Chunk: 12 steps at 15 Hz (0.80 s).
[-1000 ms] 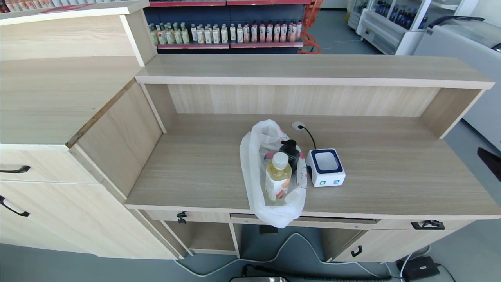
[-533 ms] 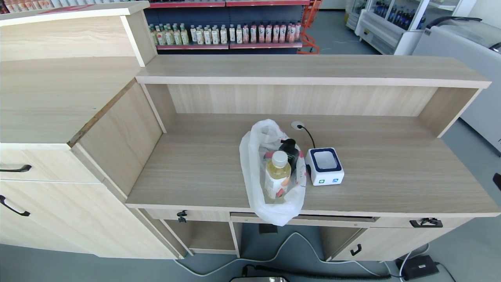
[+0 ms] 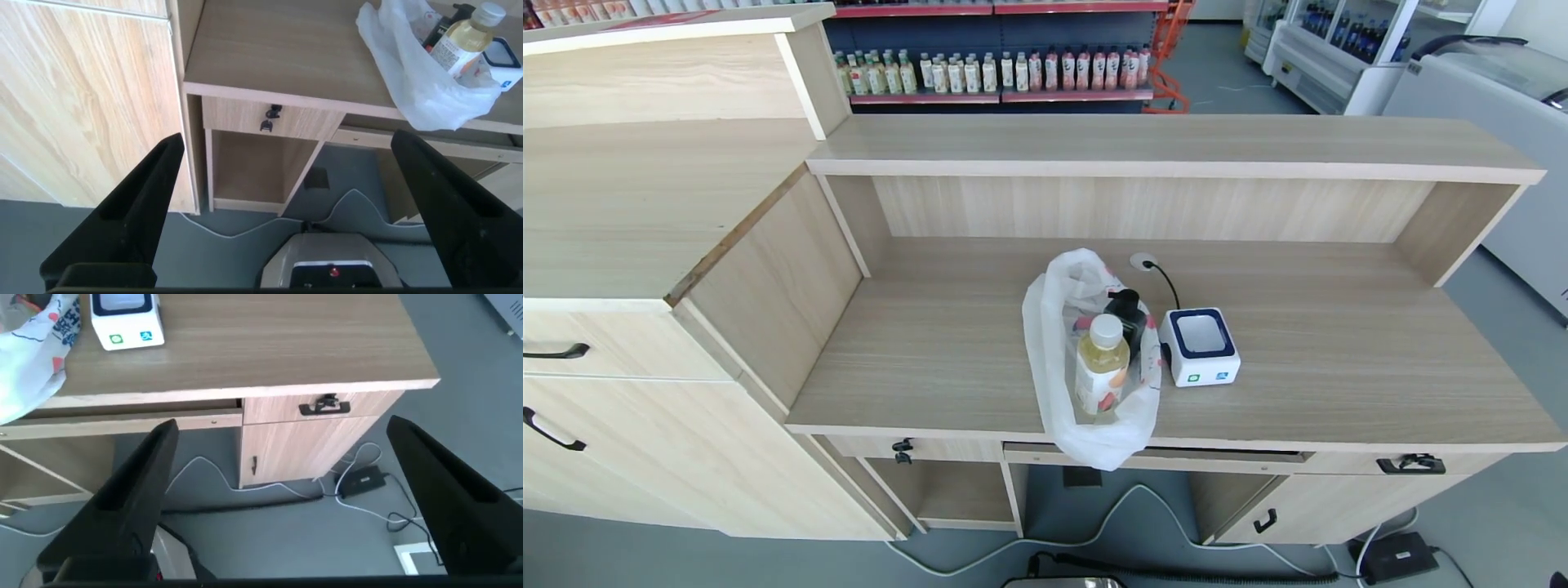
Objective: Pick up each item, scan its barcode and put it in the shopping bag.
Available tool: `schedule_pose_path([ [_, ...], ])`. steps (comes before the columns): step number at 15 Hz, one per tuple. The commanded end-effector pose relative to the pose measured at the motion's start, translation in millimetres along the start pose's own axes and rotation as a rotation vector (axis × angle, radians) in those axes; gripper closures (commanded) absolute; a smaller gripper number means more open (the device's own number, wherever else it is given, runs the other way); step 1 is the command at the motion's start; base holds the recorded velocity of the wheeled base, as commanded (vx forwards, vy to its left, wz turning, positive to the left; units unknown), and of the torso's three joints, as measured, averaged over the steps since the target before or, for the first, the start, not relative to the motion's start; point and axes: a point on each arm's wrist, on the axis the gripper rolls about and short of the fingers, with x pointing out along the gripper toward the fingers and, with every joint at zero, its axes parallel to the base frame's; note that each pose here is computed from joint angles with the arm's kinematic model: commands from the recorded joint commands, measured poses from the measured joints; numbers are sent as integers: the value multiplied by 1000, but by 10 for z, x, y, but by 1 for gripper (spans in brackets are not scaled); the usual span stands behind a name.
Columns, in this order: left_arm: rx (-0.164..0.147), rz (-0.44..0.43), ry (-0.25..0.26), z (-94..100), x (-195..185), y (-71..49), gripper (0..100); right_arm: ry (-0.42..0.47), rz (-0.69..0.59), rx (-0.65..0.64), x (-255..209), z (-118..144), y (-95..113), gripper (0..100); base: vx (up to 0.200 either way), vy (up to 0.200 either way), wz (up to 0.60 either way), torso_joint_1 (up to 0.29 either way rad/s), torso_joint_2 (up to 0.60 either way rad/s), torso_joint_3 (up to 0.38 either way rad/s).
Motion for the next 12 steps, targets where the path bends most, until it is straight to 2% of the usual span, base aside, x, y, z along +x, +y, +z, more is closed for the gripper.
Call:
schedule_pose_path([
  [1,-1,0,0,0,0,0,0,-175,68,39,-241,-202,-32,0,0,0,0,0,0,0],
  [4,-1,0,0,0,0,0,0,-165,72,96,-240,-210,-32,0,0,0,0,0,0,0],
  [6,-1,0,0,0,0,0,0,-102,80,158,-232,-271,-25,0,0,0,0,0,0,0],
  [12,-1,0,0,0,0,0,0,-100,79,171,-231,-273,-25,0,0,0,0,0,0,0],
])
